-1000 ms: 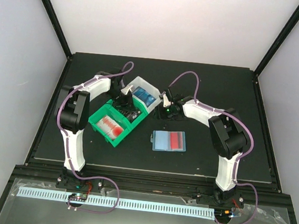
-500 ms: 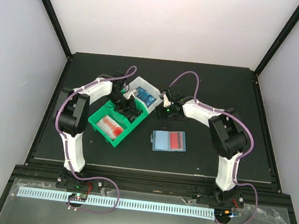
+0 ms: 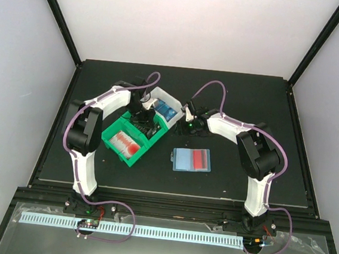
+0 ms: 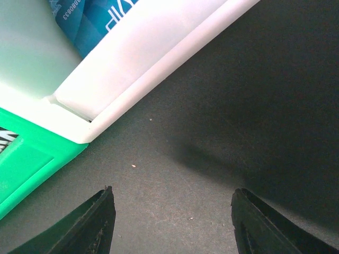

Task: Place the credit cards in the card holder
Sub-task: Pick up the credit card from the storage box.

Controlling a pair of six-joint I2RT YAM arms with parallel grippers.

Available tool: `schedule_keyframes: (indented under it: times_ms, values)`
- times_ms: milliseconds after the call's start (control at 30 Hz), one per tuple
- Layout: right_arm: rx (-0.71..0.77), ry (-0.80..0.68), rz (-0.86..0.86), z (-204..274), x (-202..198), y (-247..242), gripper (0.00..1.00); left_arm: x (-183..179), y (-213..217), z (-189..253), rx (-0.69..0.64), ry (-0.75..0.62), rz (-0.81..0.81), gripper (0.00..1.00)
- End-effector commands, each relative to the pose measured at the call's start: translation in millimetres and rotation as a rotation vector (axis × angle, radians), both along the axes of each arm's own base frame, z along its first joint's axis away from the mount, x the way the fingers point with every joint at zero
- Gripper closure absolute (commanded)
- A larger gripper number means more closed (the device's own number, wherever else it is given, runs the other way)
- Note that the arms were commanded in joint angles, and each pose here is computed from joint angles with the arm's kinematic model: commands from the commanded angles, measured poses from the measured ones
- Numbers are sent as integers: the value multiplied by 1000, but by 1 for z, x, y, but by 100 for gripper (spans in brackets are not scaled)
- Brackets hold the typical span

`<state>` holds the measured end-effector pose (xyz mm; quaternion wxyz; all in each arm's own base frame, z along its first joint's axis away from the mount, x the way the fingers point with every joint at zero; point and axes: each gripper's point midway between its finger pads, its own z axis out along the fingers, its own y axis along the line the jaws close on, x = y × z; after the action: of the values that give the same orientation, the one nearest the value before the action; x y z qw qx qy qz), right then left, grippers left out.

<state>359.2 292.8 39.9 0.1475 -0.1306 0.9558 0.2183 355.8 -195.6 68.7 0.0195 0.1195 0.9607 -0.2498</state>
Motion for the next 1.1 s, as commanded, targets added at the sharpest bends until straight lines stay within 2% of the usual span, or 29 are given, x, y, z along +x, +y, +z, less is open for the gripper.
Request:
schedule_keyframes:
  times_ms: [0,133,267,367,500,633,833,933,1067]
  values:
    - [-13,-19,-9,7,0,-1,38,15,6,23,64,-98,-22,98]
    - [-12,-39,-12,17,2,-2,38,21,11,43,104,-156,-5,98]
    - [13,-61,0,38,1,0,38,16,20,66,143,-145,42,98]
    - [82,-69,37,68,-3,9,38,10,26,95,155,-138,112,99]
    - [251,-63,121,123,-15,31,36,-1,36,128,152,-100,280,98]
    - [402,-51,117,175,-12,40,28,-13,18,152,-6,-23,378,98]
    - [736,120,50,223,-19,54,24,-24,-21,211,-364,71,478,98]
    - [797,186,3,231,-26,54,23,-33,-37,234,-556,140,501,98]
    - [862,185,-2,258,-36,50,23,-43,-44,255,-692,192,506,99]
